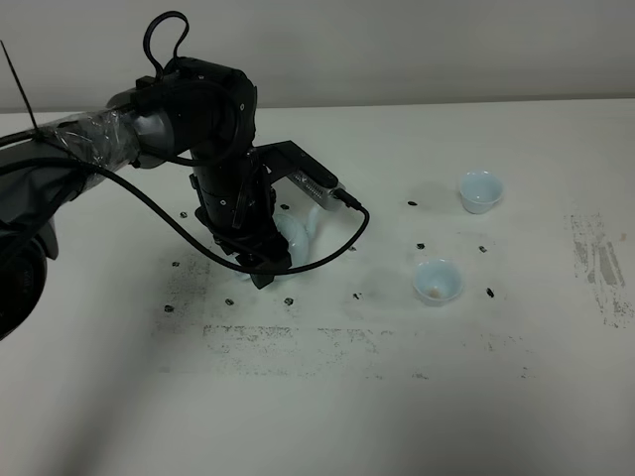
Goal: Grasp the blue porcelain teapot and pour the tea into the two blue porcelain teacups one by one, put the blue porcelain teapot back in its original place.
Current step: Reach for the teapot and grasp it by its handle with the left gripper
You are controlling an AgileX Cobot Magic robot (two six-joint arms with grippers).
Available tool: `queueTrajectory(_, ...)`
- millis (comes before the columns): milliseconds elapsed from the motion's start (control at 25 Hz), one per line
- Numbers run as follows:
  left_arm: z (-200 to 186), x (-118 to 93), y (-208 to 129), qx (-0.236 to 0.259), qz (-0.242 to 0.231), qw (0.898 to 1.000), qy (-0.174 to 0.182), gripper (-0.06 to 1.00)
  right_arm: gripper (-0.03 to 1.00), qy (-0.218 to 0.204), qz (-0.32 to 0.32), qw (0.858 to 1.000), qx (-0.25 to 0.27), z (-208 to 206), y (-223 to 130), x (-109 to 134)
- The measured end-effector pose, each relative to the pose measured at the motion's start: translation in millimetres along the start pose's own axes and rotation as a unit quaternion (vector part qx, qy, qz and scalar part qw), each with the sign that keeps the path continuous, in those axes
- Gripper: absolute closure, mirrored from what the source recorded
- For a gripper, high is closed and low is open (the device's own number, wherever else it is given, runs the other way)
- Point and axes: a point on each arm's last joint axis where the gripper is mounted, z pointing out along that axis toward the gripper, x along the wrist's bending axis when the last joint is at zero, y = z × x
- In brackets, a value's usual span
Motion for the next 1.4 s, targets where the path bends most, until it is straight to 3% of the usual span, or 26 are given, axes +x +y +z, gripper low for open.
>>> queueTrajectory(1400, 0.0, -0.9, -1.1, 0.006, -0.002, 1.0, -0.005, 0.91, 0.39, 0.0, 0.0, 1.0, 0.0, 0.0, 0.0, 0.0)
